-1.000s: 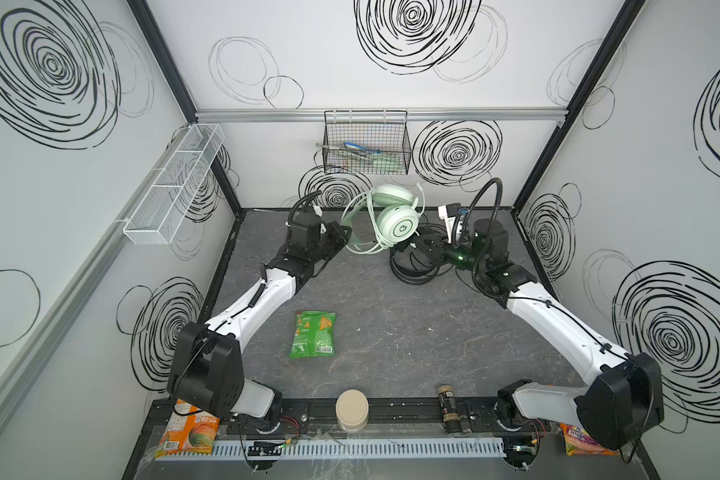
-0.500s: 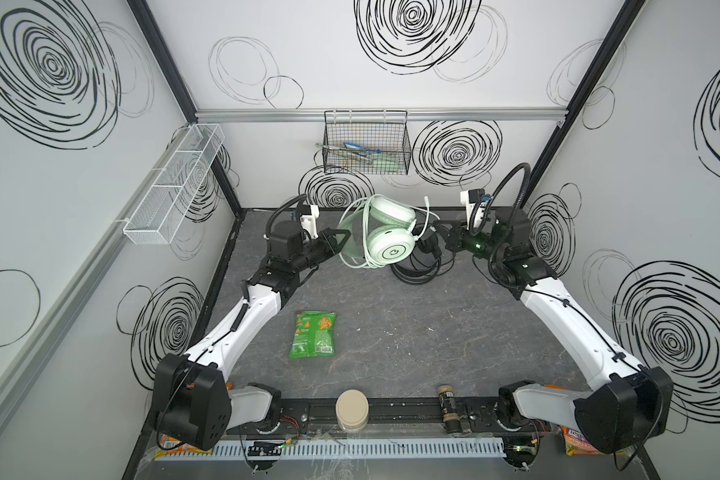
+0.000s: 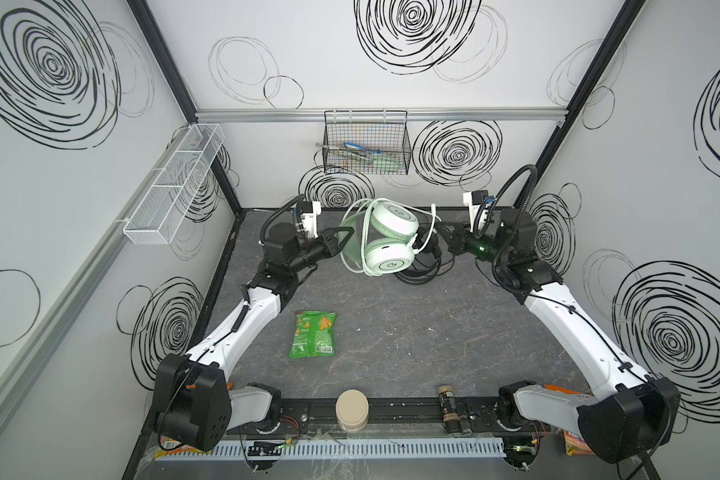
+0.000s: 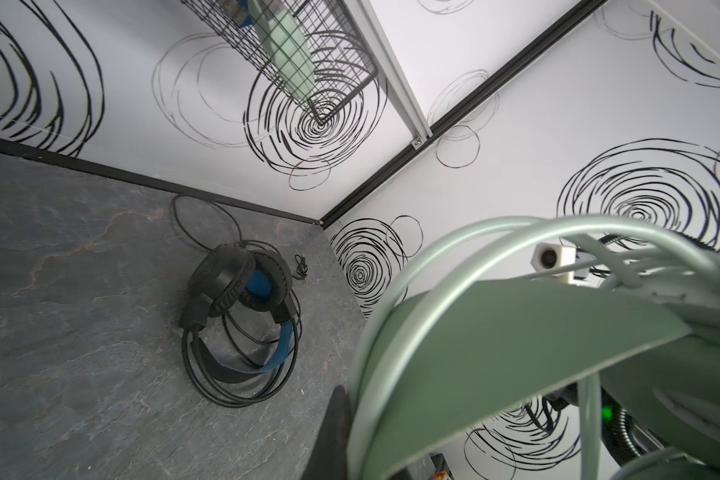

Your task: Wrap the headphones

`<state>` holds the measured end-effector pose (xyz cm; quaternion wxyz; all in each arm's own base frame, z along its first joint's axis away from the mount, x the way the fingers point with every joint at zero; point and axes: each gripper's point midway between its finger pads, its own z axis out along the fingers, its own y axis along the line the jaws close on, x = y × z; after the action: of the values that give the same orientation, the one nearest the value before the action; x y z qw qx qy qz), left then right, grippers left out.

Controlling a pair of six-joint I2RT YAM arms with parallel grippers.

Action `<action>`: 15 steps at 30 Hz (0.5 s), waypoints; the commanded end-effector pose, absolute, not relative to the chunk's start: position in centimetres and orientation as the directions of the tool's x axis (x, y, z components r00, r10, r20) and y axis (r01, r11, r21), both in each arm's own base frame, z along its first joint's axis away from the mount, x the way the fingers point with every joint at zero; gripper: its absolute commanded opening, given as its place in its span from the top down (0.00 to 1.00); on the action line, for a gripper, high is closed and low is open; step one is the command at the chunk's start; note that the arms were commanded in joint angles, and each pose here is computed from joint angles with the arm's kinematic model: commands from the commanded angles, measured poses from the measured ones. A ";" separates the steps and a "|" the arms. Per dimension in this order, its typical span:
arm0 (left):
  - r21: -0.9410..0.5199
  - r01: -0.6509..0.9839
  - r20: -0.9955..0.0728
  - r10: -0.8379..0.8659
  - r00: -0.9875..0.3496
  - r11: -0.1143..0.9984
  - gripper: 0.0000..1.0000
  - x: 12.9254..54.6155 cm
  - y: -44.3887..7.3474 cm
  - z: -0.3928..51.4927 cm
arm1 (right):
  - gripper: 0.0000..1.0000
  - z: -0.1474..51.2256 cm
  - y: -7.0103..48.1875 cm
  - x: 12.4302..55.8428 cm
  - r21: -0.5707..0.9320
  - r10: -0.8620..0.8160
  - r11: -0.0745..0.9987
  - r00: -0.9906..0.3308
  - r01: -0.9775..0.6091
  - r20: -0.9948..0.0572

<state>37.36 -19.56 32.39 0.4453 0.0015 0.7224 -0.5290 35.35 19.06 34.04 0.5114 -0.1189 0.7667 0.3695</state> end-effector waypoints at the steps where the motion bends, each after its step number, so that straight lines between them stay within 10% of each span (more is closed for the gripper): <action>1: -0.697 0.626 -0.693 -0.553 -0.463 0.350 1.00 36.2 -19.3 39.8 | 0.99 33.5 19.2 34.9 0.468 0.212 0.690 -0.464 -0.552 -0.860; 8: -0.597 0.629 -0.772 -0.571 -0.280 0.498 1.00 35.0 -18.8 41.4 | 0.98 34.4 21.0 33.1 0.466 0.198 0.612 -0.448 -0.638 -0.872; 15: -0.556 0.735 -0.744 -0.627 -0.231 0.388 1.00 33.1 -18.2 43.3 | 0.97 39.3 23.0 28.8 0.467 0.263 0.394 -0.390 -0.792 -0.883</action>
<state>34.94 -19.59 36.92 0.5527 0.0310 0.6605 -0.5073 30.89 22.20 35.65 0.4981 -0.1725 0.7099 0.4671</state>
